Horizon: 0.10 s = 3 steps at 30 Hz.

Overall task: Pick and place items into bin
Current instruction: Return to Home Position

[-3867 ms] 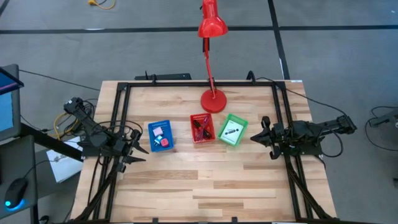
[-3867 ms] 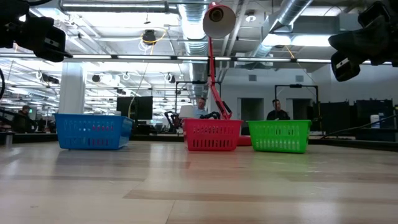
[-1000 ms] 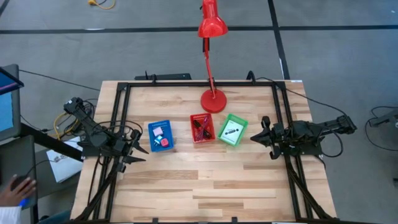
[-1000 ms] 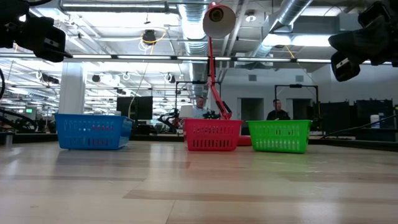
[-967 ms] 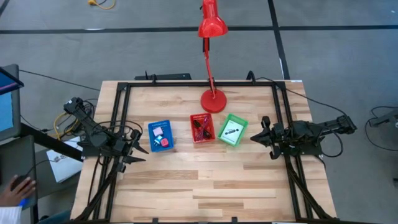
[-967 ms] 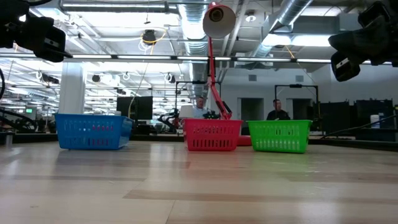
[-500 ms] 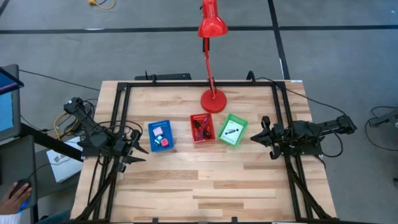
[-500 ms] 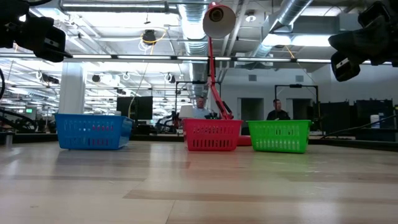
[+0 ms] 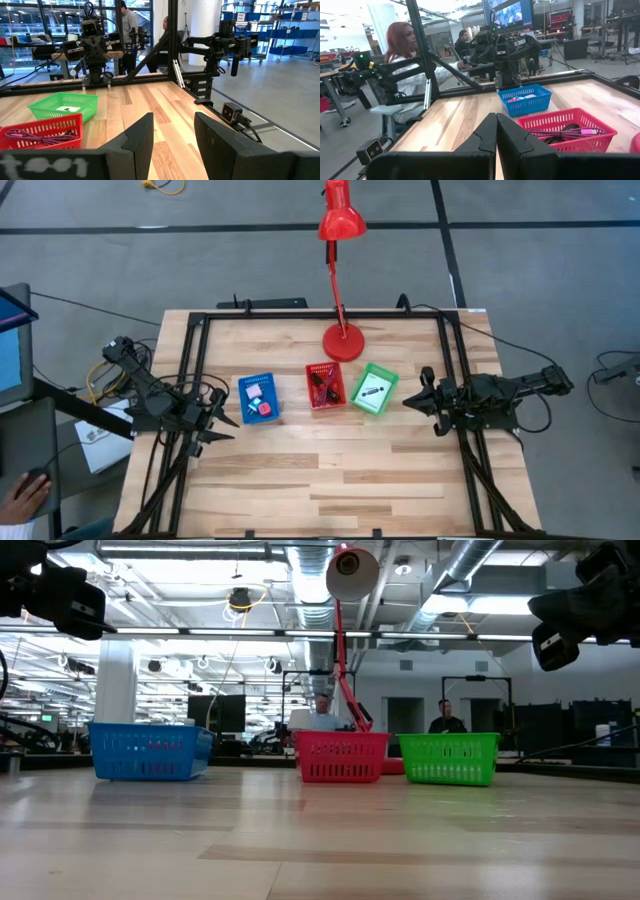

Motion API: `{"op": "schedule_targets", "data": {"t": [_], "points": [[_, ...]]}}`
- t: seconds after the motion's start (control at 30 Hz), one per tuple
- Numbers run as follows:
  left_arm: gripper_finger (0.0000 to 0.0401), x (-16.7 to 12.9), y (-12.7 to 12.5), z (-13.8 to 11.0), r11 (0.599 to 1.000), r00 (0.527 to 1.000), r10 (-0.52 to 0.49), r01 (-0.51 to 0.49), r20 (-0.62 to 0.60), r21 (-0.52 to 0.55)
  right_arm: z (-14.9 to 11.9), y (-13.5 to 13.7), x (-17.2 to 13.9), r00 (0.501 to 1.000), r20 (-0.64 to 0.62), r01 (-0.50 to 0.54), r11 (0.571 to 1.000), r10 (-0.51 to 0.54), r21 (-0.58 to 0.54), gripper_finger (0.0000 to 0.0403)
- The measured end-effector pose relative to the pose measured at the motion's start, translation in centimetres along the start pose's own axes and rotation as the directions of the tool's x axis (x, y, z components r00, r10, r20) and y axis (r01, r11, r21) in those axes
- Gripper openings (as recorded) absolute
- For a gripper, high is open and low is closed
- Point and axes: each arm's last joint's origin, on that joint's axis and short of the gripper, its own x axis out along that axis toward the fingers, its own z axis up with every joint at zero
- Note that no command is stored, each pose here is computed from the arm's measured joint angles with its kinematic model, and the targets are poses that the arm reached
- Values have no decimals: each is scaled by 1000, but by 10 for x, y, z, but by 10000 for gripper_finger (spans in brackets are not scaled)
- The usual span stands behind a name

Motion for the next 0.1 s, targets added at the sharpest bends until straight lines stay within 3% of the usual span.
{"op": "schedule_targets", "data": {"t": [0.1], "points": [[130,0,0,0,1000,1000,0,0,0,0,0,0,0,1000,0,0,1000,0,0,0]]}}
